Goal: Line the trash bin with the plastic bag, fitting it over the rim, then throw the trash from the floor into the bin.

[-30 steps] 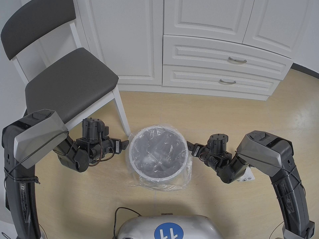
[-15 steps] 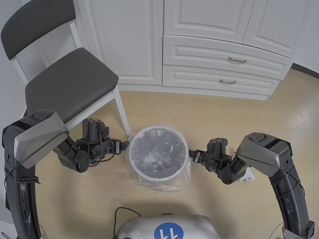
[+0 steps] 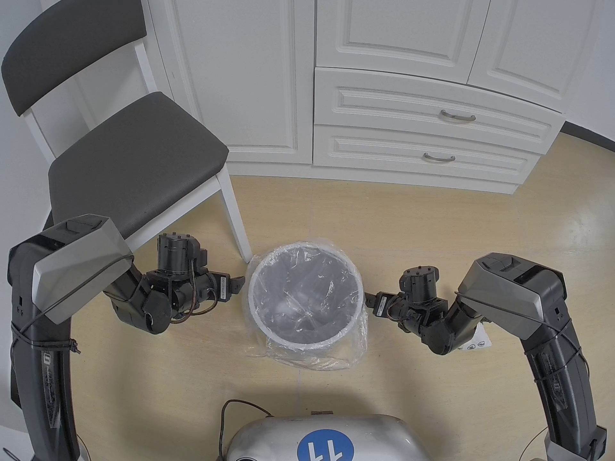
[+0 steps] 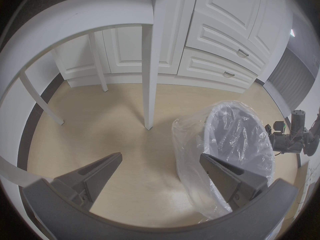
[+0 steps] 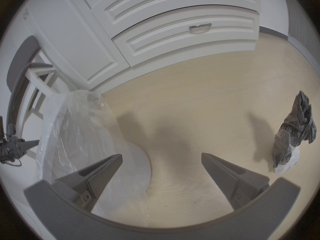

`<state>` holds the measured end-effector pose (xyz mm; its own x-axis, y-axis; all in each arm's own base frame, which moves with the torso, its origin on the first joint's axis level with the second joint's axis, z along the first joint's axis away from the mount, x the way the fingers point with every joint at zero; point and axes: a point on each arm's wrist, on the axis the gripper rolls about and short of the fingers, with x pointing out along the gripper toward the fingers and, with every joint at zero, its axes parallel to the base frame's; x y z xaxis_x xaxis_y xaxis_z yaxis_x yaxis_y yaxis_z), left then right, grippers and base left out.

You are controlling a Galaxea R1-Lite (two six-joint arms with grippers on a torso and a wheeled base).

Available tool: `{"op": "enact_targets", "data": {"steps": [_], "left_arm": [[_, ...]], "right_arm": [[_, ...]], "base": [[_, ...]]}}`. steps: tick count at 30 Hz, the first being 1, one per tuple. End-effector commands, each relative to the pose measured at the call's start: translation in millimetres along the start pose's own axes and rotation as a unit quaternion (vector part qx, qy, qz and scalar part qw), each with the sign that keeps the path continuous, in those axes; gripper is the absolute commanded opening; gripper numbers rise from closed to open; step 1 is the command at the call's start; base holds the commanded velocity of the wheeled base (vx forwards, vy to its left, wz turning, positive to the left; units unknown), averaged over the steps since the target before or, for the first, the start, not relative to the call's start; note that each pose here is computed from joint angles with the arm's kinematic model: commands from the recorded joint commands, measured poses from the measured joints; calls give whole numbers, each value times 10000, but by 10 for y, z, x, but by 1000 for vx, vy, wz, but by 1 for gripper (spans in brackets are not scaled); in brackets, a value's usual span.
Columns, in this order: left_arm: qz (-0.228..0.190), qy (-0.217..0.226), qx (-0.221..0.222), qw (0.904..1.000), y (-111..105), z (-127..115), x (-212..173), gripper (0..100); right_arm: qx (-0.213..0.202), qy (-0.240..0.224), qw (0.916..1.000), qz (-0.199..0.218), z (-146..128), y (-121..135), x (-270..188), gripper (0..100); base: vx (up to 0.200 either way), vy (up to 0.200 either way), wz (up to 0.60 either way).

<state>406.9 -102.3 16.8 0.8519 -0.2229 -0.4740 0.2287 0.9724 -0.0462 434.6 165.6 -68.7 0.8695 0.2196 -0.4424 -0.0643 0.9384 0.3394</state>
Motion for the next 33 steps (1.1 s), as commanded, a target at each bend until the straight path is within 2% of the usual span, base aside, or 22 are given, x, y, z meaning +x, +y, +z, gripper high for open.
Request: {"op": "enact_targets", "data": {"steps": [1,5,11,13,17,19,24,27,29,33], "left_arm": [[-5,39,3,10000,-4,-30,18,100],[-5,39,3,10000,-4,-32,17,100],[-6,16,11,10000,-4,-24,14,100],[-6,24,11,10000,-4,-25,14,100],[-7,1,3,10000,-5,-11,3,100],[-8,-22,4,10000,-6,7,-11,100],[-16,-52,7,10000,-14,34,-46,100],[-24,-75,19,10000,-21,57,-93,100],[-38,-90,34,9999,-35,78,-145,100],[-68,-134,53,9999,-57,125,-242,100]], "right_arm": [[-175,68,9998,-77,11,0,-43,100],[-331,52,9992,-210,10,-16,-48,100],[-408,-231,9986,-251,300,46,-248,100],[-423,-238,9985,-248,322,53,-273,100],[-668,-279,9969,-304,414,25,-358,100],[-933,-345,9944,-359,548,-2,-505,100],[-1176,-413,9914,-395,699,-2,-727,100],[-1456,-398,9876,-430,754,-10,-879,100],[-1818,-323,9817,-458,767,-16,-1058,100],[-2277,-260,9719,-542,773,-35,-1246,100]], "base": [[0,0,0],[0,0,0],[0,0,0],[0,0,0],[0,0,0],[0,0,0],[0,0,0],[0,0,0],[0,0,0],[0,0,0]]}}
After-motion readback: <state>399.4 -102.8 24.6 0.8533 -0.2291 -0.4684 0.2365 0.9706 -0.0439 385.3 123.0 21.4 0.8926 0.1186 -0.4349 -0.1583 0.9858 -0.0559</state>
